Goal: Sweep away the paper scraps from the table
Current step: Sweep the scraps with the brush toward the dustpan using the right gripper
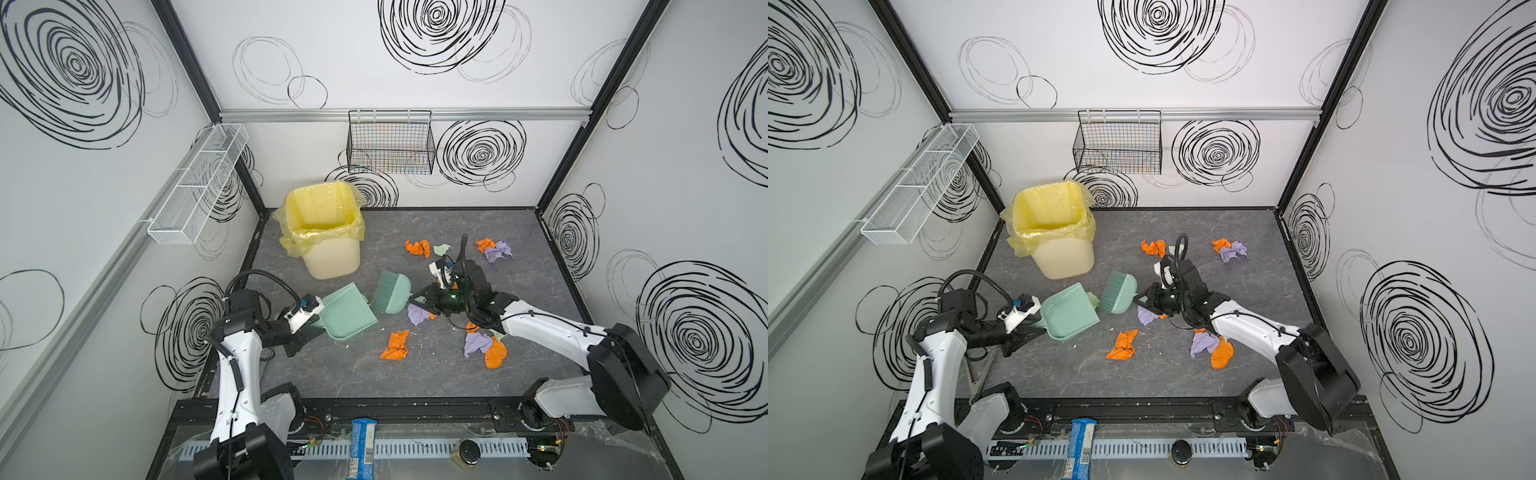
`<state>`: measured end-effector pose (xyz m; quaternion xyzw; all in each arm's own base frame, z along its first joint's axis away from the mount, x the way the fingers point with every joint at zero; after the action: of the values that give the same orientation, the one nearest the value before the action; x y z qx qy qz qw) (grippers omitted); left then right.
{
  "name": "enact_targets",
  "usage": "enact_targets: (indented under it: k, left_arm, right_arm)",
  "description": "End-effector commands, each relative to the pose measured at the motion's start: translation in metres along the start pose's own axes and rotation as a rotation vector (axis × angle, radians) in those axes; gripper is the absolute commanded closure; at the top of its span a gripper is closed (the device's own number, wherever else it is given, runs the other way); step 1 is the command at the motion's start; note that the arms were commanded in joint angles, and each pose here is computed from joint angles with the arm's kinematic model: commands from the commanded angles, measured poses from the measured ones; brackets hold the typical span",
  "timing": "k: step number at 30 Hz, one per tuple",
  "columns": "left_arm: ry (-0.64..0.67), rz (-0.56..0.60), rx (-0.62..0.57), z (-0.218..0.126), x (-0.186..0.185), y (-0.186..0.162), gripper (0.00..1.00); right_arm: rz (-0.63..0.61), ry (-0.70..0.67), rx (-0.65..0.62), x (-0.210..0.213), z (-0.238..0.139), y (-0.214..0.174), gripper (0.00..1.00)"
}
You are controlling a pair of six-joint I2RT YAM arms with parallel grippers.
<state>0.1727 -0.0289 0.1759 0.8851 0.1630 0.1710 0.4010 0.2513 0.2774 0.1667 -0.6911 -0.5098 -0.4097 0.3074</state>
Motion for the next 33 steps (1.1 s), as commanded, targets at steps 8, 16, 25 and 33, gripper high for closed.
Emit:
enact_targets:
  k: [8, 16, 25, 33]
  left_arm:
    - [-0.013, 0.001, -0.062, -0.011, -0.003, 0.012, 1.0]
    - [-0.017, 0.004, -0.055, -0.009, -0.004, 0.008, 1.0]
    - [-0.014, 0.01, -0.045, -0.007, -0.006, 0.003, 1.0]
    - [-0.02, -0.002, -0.059, -0.004, -0.004, 0.001, 1.0]
  right_arm:
    - [-0.032, 0.116, 0.117, 0.039, 0.066, -0.005, 1.0]
    - [0.025, 0.044, 0.25, -0.004, 0.102, -0.019, 1.0]
    - [0.016, -0.133, 0.232, -0.053, 0.063, -0.009, 1.0]
    - [0.086, -0.254, 0.159, -0.111, -0.016, -0.006, 1.0]
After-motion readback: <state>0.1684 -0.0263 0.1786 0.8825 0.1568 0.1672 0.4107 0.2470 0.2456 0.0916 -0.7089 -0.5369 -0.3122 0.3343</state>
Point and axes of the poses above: each gripper's point midway between its finger pads, its own z axis out along the fingers, its own x axis along the line the jaws close on, y = z × x, the point moved 4 cm from there along -z, back along the fingers, and after that the axes turned 14 degrees about z, right-handed, at the moved point
